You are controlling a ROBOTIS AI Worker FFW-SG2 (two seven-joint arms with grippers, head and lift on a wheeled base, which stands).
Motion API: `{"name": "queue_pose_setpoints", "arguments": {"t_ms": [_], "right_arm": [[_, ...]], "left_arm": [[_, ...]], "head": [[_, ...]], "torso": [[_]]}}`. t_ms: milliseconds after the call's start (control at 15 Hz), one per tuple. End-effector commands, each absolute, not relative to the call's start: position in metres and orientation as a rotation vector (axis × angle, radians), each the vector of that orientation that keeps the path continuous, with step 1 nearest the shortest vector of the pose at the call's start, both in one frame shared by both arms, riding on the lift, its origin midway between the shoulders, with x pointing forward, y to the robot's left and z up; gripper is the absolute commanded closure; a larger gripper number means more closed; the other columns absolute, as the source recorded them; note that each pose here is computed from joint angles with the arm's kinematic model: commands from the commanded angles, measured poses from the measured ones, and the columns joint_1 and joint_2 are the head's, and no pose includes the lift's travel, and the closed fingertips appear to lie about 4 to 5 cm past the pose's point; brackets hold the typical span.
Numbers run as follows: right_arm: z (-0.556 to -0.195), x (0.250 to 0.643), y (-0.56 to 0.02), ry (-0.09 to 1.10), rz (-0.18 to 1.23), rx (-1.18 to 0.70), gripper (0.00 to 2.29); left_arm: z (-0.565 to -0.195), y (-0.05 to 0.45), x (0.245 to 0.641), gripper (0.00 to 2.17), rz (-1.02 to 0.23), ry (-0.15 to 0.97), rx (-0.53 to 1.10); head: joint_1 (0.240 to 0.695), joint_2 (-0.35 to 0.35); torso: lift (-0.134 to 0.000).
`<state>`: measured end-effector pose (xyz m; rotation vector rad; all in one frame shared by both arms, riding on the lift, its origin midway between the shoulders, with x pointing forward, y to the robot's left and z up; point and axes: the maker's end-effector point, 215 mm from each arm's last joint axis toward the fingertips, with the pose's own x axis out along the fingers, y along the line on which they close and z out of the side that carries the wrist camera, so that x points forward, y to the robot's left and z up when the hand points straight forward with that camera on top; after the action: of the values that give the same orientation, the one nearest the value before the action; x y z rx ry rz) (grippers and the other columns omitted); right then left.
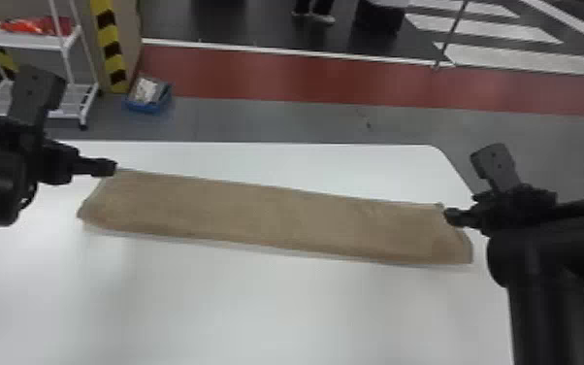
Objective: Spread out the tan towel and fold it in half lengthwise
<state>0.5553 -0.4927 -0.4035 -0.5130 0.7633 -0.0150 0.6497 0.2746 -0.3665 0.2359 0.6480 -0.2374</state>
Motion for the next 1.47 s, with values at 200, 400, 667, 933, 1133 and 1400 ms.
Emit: {"name": "queue_pose_setpoints", "arguments": {"t_ms": [200,400,667,933,1133,1400], "right_arm": [[-0.413,0.542,-0.496,0.776,-0.019,-0.507,0.06],[-0.418,0.530,-0.498,0.786,-0.020,-0.517,0.06],[-0.421,0.521,-0.497,0.787,-0.022,-0.521,0.07],[-0.420,0.514,-0.500,0.782,-0.029,-0.505,0.07],[-0.422,0.506,-0.501,0.783,-0.029,-0.506,0.07],[-0.423,0.499,-0.507,0.782,-0.037,-0.484,0.07]], "left_arm": [[-0.388,0.275,0.633,0.16,-0.249,0.678,0.226],[-0.408,0.264,0.616,0.21,-0.256,0.774,0.138],[-0.412,0.259,0.620,0.21,-0.233,0.828,0.099],[-0.429,0.260,0.609,0.21,-0.222,0.900,0.071],[-0.441,0.264,0.610,0.21,-0.204,0.933,0.073],[-0.445,0.268,0.609,1.36,-0.193,0.943,0.065]], "head": [[0.695,-0.197],[0.695,-0.206],[0.695,-0.219],[0.695,-0.227],[0.695,-0.231],[0.695,-0.231]], "torso": [[-0.123],[-0.123],[-0.123],[-0.123],[-0.123],[-0.123]]}}
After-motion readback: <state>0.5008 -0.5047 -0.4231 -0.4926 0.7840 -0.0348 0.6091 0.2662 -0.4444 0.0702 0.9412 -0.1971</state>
